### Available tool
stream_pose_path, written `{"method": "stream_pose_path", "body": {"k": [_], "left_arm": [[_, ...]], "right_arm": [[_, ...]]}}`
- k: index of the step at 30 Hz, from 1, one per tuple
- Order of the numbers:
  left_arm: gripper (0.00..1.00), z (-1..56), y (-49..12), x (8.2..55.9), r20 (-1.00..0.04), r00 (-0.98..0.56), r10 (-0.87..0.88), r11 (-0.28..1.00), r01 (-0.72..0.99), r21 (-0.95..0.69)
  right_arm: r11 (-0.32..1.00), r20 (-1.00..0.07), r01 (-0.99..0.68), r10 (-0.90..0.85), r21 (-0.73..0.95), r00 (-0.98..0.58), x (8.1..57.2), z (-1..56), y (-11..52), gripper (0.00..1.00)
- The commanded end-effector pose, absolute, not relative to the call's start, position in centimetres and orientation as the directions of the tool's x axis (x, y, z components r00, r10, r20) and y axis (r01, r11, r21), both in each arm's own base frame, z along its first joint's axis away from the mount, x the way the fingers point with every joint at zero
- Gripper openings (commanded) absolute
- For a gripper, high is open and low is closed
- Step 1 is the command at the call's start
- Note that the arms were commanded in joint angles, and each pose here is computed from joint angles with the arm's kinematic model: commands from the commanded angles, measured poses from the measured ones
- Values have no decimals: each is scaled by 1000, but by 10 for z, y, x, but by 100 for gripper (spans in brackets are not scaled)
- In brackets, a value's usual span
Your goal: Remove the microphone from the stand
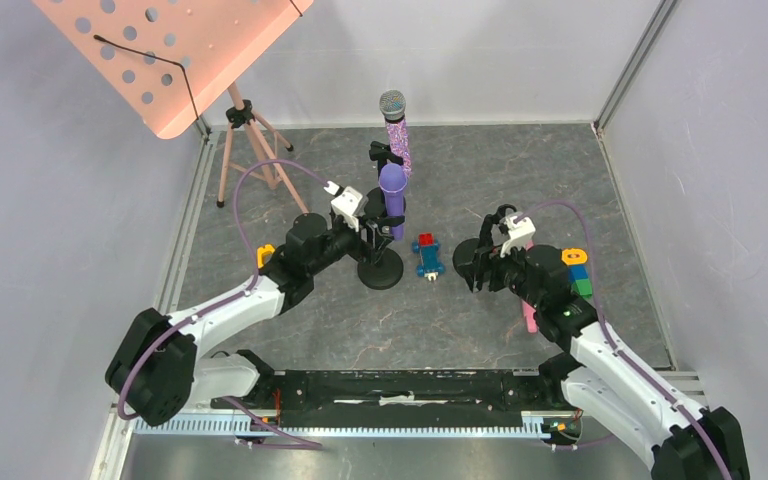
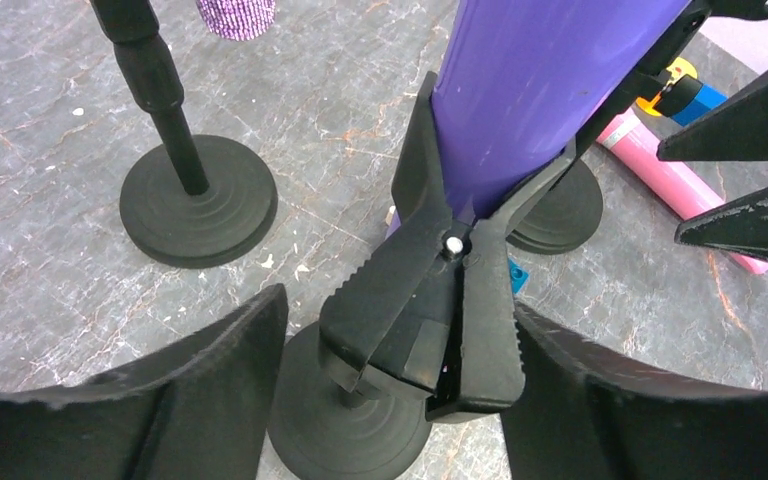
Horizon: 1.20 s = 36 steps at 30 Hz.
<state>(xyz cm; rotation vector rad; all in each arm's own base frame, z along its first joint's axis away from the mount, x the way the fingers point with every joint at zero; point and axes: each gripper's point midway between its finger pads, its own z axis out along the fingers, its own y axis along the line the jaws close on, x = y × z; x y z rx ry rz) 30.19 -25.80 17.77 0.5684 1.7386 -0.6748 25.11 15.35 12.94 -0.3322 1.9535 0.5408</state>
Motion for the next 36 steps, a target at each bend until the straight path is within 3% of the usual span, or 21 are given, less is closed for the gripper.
{"method": "stream_pose_path", "body": {"k": [1, 8, 12, 25, 36], "left_arm": [[67, 195, -259, 307, -988, -155, 21, 708, 700, -95], [30, 200, -257, 304, -988, -150, 40, 704, 705, -79], [17, 205, -256, 295, -988, -148, 44, 683, 726, -78], [13, 212, -247, 238, -976, -213, -51, 586, 784, -202], [17, 196, -235, 193, -943, -308, -127, 514, 793, -327]], "right_arm": [[859, -908, -455, 27, 236, -418, 249, 134, 153, 83], [833, -902, -495, 11, 248, -432, 239, 143, 158, 83], [825, -909, -511, 6, 240, -416, 233, 152, 157, 83], [617, -947, -749, -16, 242, -320, 195, 172, 189, 82], [532, -957, -800, 78, 276, -278, 189, 194, 203, 81]]}}
